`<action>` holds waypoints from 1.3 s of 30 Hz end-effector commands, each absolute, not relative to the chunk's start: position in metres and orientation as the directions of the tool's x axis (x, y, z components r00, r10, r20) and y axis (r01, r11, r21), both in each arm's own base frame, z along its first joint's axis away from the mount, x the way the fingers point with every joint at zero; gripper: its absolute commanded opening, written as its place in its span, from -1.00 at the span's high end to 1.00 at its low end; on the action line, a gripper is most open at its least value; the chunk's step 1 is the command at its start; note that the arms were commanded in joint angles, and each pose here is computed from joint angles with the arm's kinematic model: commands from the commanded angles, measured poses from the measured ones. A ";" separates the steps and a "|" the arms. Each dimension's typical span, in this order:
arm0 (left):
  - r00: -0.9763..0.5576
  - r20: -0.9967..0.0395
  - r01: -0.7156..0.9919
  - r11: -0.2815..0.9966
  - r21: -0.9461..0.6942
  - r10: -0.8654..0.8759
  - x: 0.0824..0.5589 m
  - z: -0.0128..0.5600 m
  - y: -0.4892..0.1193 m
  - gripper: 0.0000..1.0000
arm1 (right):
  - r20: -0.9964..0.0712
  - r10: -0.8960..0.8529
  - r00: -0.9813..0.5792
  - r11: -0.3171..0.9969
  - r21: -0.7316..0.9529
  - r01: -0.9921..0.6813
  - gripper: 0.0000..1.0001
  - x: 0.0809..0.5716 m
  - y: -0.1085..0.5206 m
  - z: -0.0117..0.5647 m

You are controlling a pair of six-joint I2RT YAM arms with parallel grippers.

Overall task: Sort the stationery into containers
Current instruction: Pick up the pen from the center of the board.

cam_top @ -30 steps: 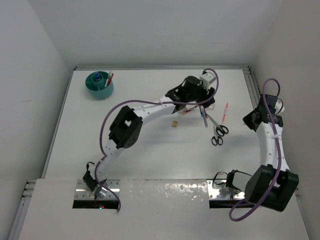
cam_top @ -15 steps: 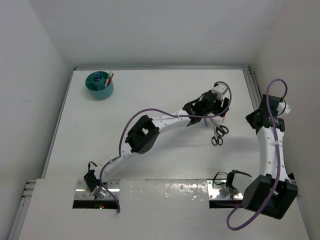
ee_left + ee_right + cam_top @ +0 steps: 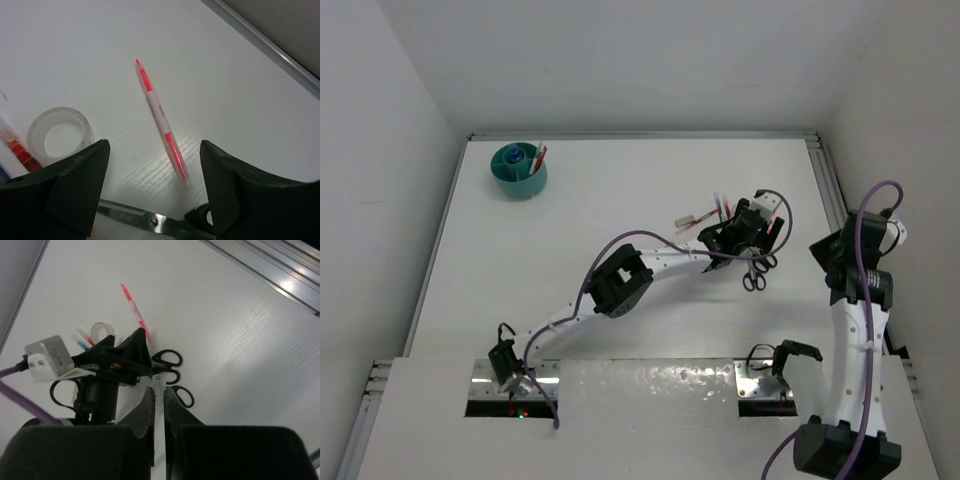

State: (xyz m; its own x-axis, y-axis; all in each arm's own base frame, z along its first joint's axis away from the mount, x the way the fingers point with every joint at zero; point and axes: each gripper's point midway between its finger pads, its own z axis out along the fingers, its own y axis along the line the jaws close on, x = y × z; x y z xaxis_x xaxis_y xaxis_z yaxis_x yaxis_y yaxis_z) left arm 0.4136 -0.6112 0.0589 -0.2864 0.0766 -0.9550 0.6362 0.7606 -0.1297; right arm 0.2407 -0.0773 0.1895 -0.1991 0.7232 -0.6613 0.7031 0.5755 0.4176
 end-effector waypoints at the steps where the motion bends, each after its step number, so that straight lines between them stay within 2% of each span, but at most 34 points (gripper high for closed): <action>1: -0.239 -0.970 0.647 0.753 -0.121 0.049 0.410 0.078 -0.622 -0.39 | -0.671 0.703 -0.235 0.611 0.403 0.681 1.00 0.233 -0.071 0.188; 7: -0.290 -0.954 0.660 0.738 -0.140 0.079 0.407 0.057 -0.622 -0.22 | -0.678 0.691 -0.251 0.632 0.399 0.664 1.00 0.230 -0.067 0.188; 22: -0.439 -0.882 0.633 0.756 -0.168 0.172 0.399 0.003 -0.603 -0.04 | -0.700 0.666 -0.257 0.645 0.367 0.670 1.00 0.226 -0.070 0.185; 29: -0.448 -0.875 0.627 0.763 -0.159 0.186 0.402 0.002 -0.596 0.45 | -0.705 0.661 -0.256 0.645 0.360 0.674 1.00 0.224 -0.072 0.185; 39: -0.350 -0.887 0.711 0.702 -0.042 0.302 0.396 0.021 -0.585 0.75 | -0.702 0.669 -0.246 0.641 0.376 0.669 1.00 0.226 -0.070 0.185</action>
